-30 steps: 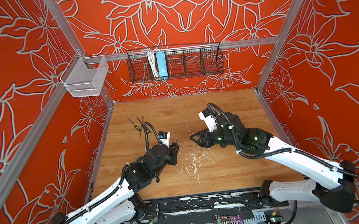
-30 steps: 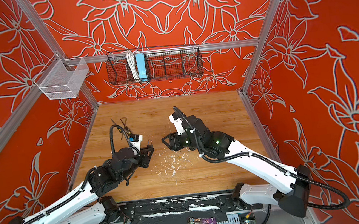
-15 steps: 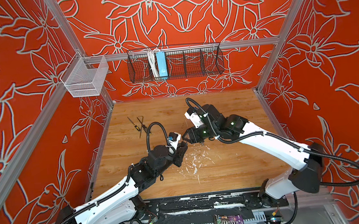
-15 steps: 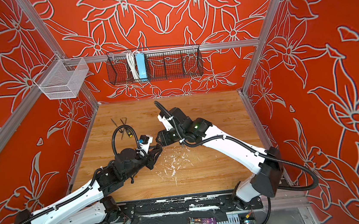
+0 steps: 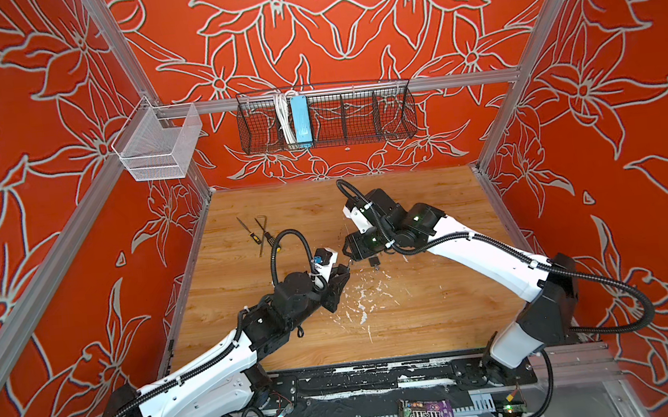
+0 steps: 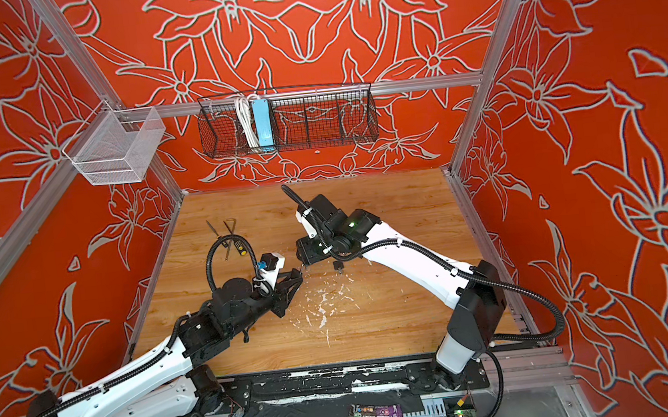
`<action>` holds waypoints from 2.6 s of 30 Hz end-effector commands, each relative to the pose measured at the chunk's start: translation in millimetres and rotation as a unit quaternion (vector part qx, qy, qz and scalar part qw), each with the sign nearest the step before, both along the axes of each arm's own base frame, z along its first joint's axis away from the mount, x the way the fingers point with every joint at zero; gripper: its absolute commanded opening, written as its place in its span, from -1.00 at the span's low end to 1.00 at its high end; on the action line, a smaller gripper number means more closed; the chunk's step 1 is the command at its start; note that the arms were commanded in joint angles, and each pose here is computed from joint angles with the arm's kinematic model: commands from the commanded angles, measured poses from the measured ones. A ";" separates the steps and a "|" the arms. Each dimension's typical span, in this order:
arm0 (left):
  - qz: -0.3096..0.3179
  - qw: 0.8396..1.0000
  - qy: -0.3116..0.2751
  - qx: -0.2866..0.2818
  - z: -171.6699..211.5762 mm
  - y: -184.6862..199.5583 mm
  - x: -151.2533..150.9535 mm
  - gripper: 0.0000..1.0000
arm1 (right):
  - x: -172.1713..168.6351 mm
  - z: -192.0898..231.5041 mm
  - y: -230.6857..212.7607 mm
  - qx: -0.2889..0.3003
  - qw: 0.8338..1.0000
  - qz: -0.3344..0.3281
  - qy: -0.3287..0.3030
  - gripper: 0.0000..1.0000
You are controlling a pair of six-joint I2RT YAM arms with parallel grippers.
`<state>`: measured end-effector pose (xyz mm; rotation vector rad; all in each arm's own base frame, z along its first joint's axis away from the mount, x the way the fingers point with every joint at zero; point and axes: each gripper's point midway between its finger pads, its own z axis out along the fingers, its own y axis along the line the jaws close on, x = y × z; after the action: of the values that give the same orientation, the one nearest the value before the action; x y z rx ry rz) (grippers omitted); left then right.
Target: Unlock with the key
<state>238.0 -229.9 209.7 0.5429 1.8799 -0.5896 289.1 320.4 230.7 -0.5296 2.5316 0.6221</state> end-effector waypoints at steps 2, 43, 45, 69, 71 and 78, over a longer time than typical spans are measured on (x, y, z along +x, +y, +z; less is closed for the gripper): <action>-0.002 1.000 -0.025 -0.017 11.5 0.4 0.1 -1.00 | -1.5 0.3 -5.6 -0.014 1.000 0.026 0.004 0.10; -0.035 0.999 -0.009 -0.040 19.1 -26.0 6.4 -1.00 | -25.4 -1.0 -25.5 0.047 0.996 0.073 0.024 0.10; -0.036 0.998 -0.011 -0.040 18.9 -26.5 6.3 -1.00 | -30.3 -3.2 -23.8 0.049 0.994 0.089 0.032 0.10; -0.054 0.998 -0.018 -0.041 19.9 -34.0 6.0 -1.00 | -16.2 -11.0 -41.8 0.052 0.996 0.050 0.052 0.10; -0.054 0.997 -0.020 -0.043 22.1 -34.3 6.4 -1.00 | -18.2 -13.9 -37.8 0.056 0.995 0.063 0.059 0.10; -0.056 0.997 -0.026 -0.040 27.4 -35.0 7.0 -1.00 | -20.9 1.9 -37.5 0.076 0.993 0.074 0.046 0.10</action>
<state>241.7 -258.6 209.0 0.6074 1.8650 -0.6872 269.6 285.4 216.4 -0.6237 2.5622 0.8939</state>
